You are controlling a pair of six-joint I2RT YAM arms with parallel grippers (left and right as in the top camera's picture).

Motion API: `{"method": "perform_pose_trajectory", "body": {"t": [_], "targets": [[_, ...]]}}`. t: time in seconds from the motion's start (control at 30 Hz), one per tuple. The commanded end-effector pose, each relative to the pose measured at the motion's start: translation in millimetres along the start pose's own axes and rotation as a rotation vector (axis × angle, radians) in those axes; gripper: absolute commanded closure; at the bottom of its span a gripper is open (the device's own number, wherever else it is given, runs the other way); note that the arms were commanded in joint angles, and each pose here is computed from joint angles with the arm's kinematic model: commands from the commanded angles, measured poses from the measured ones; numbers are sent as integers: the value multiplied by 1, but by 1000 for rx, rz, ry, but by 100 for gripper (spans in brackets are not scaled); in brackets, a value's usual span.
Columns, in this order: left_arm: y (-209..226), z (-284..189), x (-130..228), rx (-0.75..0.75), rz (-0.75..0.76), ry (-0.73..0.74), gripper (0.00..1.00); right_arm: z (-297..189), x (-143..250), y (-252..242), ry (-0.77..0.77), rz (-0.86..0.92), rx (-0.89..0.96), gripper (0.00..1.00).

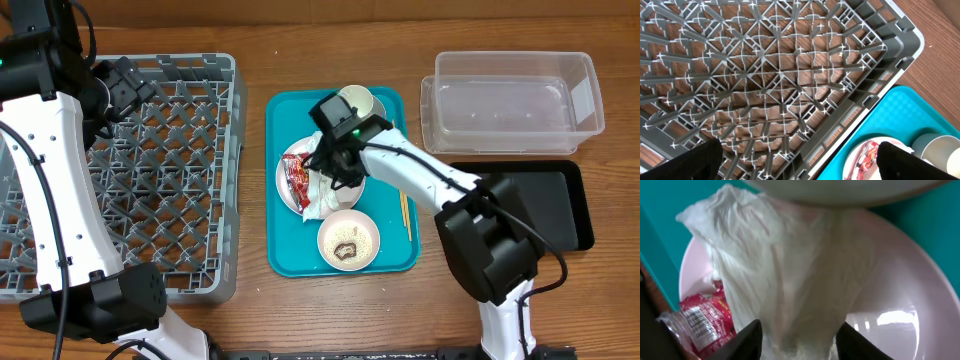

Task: Sort waste into correct bins and load items into the dishwasher
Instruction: 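Reach the right gripper to the white plate and grasp the tissue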

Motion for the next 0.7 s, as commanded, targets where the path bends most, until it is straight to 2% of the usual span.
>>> {"method": "perform_pose_trajectory", "body": {"t": [0.0, 0.17, 0.27, 0.33, 0.43, 0.57, 0.67], "targets": [[1, 0, 0, -9, -15, -2, 0, 10, -3, -15, -49, 11, 80, 63], [1, 0, 0, -9, -15, -2, 0, 7, -6, -23, -42, 23, 112, 81], [1, 0, 0, -9, -15, -2, 0, -3, -11, -20, -43, 23, 113, 81], [1, 0, 0, -9, -15, -2, 0, -13, -13, -11, -39, -14, 89, 79], [1, 0, 0, -9, -15, -2, 0, -23, -10, 5, -1, -87, 24, 66], [1, 0, 0, -9, -15, -2, 0, -24, -8, 8, 16, -104, 10, 61], [1, 0, 0, -9, -15, -2, 0, -25, -18, -4, -32, -99, 68, 59]]}}
Point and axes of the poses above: each gripper's point midway between its finger pads, its own z axis out along the fingers, its own y axis along the line the jaws close on, x = y × z, the point moved 3 cm from there along -z, back along the fingers, and after that the axes turned 6 degrees about z, right-handed, at the moved point
